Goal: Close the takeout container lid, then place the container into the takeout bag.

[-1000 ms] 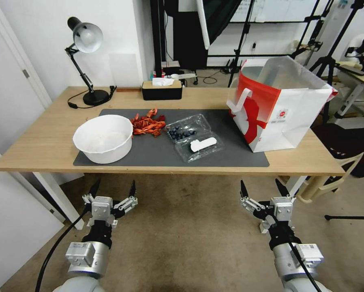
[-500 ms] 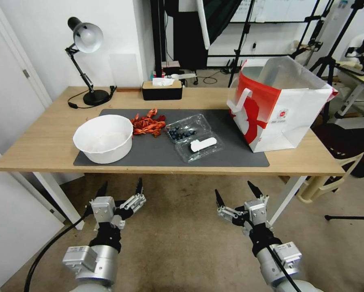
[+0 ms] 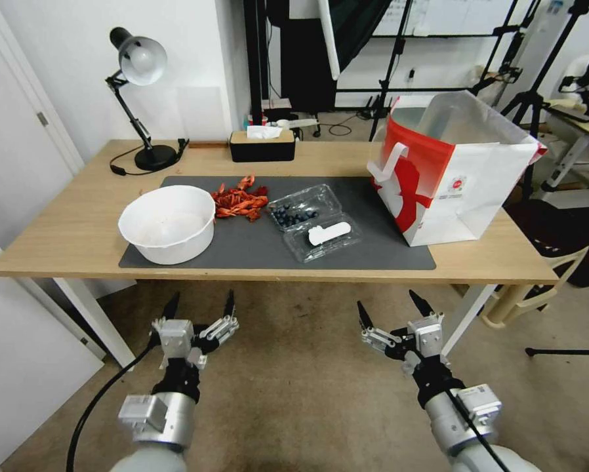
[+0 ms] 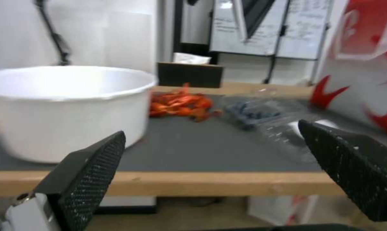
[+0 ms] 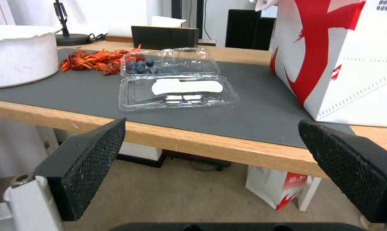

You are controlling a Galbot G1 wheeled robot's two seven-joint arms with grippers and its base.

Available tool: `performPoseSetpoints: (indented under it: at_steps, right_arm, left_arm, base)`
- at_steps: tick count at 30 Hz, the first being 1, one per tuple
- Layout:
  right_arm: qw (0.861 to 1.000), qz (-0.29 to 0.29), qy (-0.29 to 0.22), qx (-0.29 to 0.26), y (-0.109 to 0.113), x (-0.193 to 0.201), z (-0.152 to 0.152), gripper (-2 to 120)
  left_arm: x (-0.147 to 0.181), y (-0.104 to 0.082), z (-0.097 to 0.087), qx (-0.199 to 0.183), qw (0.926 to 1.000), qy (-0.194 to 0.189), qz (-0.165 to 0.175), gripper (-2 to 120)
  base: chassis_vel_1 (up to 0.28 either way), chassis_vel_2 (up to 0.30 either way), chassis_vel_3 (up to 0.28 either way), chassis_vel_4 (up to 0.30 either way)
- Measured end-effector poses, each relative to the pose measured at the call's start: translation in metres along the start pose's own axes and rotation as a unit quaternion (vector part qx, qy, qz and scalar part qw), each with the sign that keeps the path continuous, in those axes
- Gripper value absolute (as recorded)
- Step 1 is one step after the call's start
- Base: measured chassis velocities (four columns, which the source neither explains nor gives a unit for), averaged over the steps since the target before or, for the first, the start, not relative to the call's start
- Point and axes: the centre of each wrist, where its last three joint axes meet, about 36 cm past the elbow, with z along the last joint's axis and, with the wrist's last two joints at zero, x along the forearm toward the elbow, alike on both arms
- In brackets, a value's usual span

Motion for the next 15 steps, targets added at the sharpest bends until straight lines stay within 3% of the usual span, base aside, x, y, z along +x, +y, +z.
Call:
performPoseSetpoints:
  at_steps: [9,11,15]
  right_arm:
    - [0.999,-0.029,0.011,-0.01,-0.005,-0.018,0.02,100]
    - [0.999,-0.026,0.01,-0.017,-0.003,-0.015,0.022,100]
    - [1.0,-0.019,0.01,-0.02,-0.002,-0.015,0.023,100]
  left_arm:
    - [-0.031,0.013,0.001,0.082,0.9955,0.017,0.044,100]
    - [-0.053,0.016,0.001,0.117,0.9898,0.019,0.079,100]
    - [-0.072,0.018,-0.002,0.151,0.9822,0.032,0.107,100]
  base:
    - [0.0,0.0,0.0,0.0]
    - [0.0,0.0,0.0,0.0]
    - [0.0,0.0,0.0,0.0]
